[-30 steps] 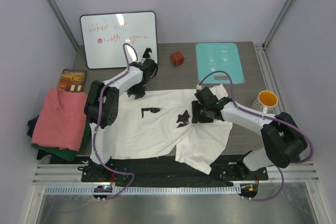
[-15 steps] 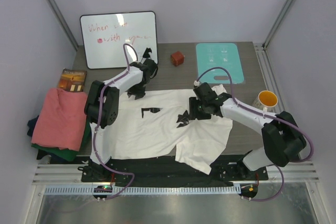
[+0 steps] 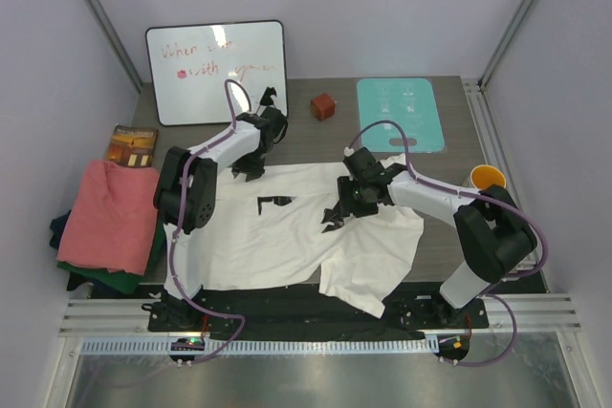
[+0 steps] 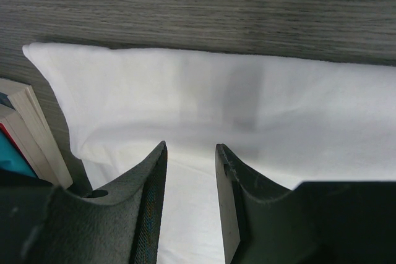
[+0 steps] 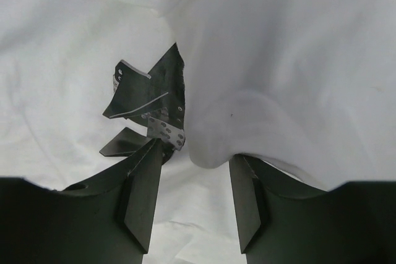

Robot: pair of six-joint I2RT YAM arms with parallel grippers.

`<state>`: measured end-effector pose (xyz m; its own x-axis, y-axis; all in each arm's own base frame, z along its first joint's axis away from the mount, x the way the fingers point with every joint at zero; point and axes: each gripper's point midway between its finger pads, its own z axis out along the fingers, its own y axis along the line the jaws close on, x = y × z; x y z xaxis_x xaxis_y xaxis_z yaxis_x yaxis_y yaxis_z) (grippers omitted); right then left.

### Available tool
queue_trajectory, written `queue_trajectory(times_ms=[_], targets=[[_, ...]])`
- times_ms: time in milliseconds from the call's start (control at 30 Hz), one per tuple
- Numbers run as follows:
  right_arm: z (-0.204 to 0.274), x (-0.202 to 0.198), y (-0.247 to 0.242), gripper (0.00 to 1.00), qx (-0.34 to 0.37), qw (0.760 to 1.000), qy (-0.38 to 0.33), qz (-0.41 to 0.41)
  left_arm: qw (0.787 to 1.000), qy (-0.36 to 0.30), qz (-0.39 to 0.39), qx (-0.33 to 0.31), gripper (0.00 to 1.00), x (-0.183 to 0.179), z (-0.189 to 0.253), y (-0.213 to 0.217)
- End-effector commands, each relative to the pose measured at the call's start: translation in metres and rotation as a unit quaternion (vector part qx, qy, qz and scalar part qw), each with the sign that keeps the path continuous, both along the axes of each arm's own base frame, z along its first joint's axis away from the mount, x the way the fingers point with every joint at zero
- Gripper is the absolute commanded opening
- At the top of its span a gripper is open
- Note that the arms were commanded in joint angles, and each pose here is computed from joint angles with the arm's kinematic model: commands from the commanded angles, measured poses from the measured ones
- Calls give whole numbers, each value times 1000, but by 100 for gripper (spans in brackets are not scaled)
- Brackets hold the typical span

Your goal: Fold and stack the t-shirts

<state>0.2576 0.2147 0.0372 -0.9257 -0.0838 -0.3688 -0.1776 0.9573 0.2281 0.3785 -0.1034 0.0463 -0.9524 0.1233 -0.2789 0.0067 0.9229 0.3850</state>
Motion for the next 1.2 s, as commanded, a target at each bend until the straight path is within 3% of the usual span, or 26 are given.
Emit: queue_trajectory(times_ms=[0, 200, 600, 700, 833, 967, 1167], targets=[[15, 19, 16, 53, 21, 999, -32, 11, 1000, -9, 1, -4, 38, 6, 8, 0], [13, 22, 15, 52, 14, 999, -34, 9, 1000, -7, 1, -3, 38, 7, 7, 0], [15, 23, 13, 29, 15, 999, -40, -2, 1000, -4, -1, -3, 38, 6, 6, -1], [26, 21, 11, 20, 24, 998, -52, -6, 1000, -3, -1, -5, 38, 6, 6, -1], [35, 24, 7, 1, 26, 997, -71, -23, 1000, -3, -1, -7, 37, 6, 6, -2], [37, 24, 12, 1, 45, 996, -71, -34, 1000, -3, -1, -6, 37, 6, 7, -1], [24, 5, 30, 4, 90, 996, -5, -26, 1000, -4, -4, -7, 38, 7, 8, -2]])
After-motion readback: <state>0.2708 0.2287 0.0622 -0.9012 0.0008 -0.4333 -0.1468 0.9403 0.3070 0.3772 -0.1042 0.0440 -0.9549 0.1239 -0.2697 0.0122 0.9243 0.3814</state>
